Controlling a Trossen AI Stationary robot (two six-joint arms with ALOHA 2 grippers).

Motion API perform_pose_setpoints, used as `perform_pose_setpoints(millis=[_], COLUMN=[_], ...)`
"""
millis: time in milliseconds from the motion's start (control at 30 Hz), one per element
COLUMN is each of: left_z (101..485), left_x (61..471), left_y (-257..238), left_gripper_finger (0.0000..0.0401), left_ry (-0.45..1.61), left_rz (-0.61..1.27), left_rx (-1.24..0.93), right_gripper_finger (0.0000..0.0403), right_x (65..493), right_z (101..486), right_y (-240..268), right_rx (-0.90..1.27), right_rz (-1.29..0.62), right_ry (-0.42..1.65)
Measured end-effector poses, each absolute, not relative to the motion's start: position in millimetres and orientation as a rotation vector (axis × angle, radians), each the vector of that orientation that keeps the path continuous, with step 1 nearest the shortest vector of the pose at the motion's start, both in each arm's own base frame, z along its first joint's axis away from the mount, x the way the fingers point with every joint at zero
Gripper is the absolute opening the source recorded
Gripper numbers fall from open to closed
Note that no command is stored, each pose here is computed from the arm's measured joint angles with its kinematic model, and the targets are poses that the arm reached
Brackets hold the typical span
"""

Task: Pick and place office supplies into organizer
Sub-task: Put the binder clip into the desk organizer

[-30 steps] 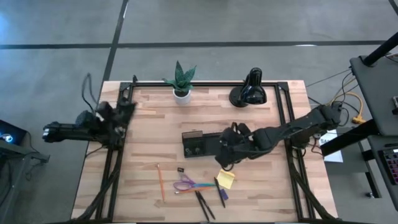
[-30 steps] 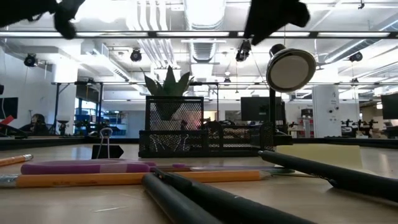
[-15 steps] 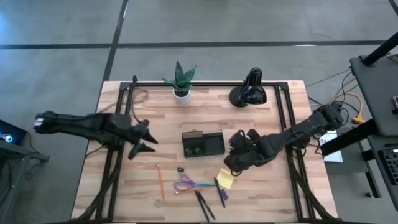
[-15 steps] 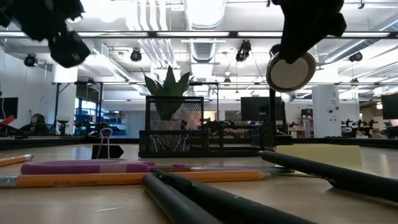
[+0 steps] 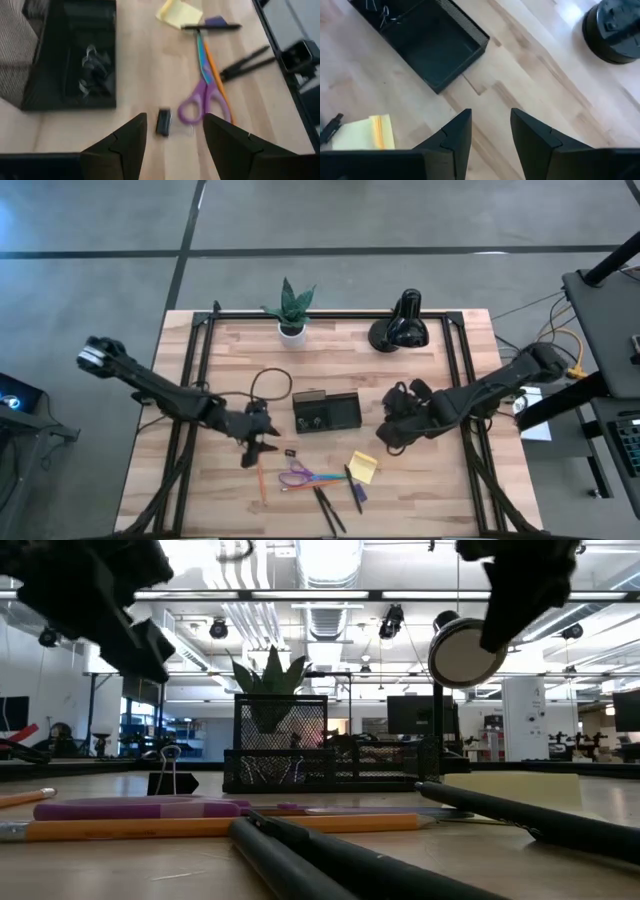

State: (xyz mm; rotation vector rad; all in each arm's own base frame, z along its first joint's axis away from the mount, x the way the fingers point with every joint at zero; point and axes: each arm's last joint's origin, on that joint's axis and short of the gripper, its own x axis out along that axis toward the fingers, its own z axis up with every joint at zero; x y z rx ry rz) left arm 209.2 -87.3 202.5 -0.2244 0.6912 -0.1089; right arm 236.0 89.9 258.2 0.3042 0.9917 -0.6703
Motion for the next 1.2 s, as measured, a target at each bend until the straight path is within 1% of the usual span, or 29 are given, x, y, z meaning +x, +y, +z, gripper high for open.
perform_pose_setpoints(millis=[300, 533, 633, 767, 933, 1067, 1133, 1200], left_z=[173.0, 158.7, 159.1, 159.5, 158.2, 157.5, 157.8, 156.3], left_x=[248.2, 258.7, 262.0, 262.1, 258.7, 259.0, 259.3, 257.9], left_y=[-109.1, -114.3, -115.8, -116.3, -117.5, -118.0, -118.0, -117.4], left_gripper_finger=[0.0182, 0.0182, 0.0175, 0.014, 0.007, 0.0019, 0.0005, 0.0002], left_ry=[0.817, 0.877, 0.874, 0.881, 0.918, 0.924, 0.924, 0.94], left_rz=[-0.07, -0.061, -0.064, -0.076, -0.145, -0.152, -0.15, -0.143], left_rx=[-0.167, -0.15, -0.153, -0.158, -0.177, -0.179, -0.179, -0.18], right_gripper_finger=[0.0127, 0.0127, 0.0127, 0.0127, 0.0127, 0.0127, 0.0127, 0.0127], right_x=[198.8, 193.3, 193.6, 193.8, 193.2, 193.1, 193.2, 193.5], right_z=[248.5, 246.7, 244.2, 238.0, 233.4, 232.8, 232.8, 232.9], right_y=[73.1, 70.5, 70.6, 70.7, 70.5, 70.4, 70.4, 70.4], right_rx=[0.376, 0.358, 0.349, 0.353, 0.355, 0.354, 0.355, 0.357], right_rz=[-0.634, -0.608, -0.607, -0.609, -0.611, -0.612, -0.612, -0.612], right_ry=[0.911, 0.9, 0.905, 0.904, 0.905, 0.905, 0.905, 0.903])
